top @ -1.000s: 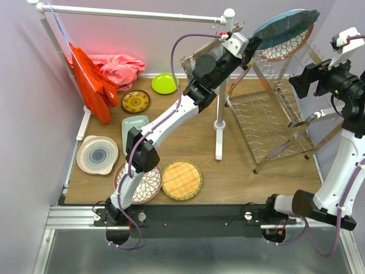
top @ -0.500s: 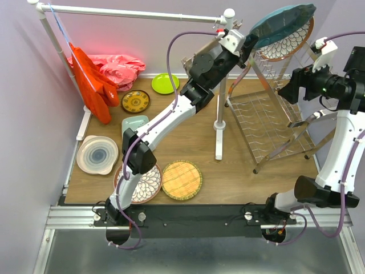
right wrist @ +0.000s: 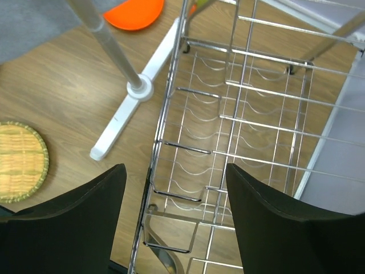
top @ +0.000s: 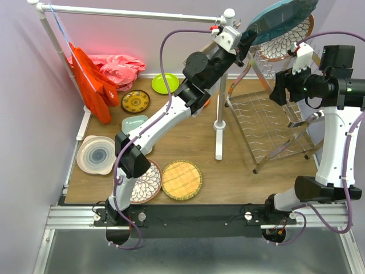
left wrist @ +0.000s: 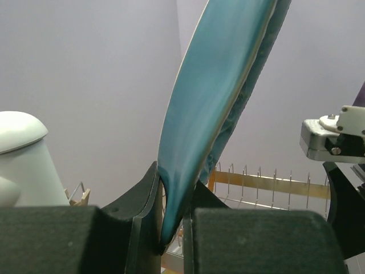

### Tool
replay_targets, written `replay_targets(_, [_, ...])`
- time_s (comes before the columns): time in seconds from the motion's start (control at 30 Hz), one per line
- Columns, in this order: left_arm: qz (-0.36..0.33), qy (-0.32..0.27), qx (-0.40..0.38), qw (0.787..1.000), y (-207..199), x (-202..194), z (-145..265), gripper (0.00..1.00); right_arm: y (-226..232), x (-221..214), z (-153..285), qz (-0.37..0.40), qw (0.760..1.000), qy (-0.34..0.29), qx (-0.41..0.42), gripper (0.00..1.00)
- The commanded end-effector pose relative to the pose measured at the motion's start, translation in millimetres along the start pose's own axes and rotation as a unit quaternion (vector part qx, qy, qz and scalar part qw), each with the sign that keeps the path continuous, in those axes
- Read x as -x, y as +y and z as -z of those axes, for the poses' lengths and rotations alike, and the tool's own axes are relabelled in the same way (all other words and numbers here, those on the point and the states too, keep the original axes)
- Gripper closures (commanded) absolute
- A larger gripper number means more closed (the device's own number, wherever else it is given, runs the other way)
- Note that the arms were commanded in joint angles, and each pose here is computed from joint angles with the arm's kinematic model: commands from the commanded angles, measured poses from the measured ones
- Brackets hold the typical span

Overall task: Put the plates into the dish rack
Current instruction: Move the dish rack

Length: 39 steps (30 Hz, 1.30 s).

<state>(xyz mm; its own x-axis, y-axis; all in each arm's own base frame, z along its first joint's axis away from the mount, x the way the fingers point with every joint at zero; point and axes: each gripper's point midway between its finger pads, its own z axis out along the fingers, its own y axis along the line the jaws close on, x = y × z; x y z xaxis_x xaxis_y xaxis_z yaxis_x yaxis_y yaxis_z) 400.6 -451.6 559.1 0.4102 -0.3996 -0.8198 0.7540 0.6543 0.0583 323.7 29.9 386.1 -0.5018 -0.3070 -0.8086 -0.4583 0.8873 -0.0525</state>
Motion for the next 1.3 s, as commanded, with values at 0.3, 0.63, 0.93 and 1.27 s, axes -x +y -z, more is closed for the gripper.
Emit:
replay_targets(0.3, [0.015,-0.111,0.01,0.994,1,108,10,1.0,11,-37,-3,0.017,0.996,0.082,-0.033,0.53])
replay_targets(0.63, [0.019,-0.107,0.002,0.994,-2,107,12,1.0,18,-52,18,0.026,0.995,0.081,-0.047,0.63])
replay_targets(0.93, [0.029,-0.107,-0.011,0.994,-10,109,12,1.0,26,-62,47,0.035,0.995,0.061,-0.071,0.72])
replay_targets(1.27, [0.049,-0.101,-0.029,0.993,-34,115,16,1.0,24,-76,70,0.042,0.991,0.058,-0.112,0.73])
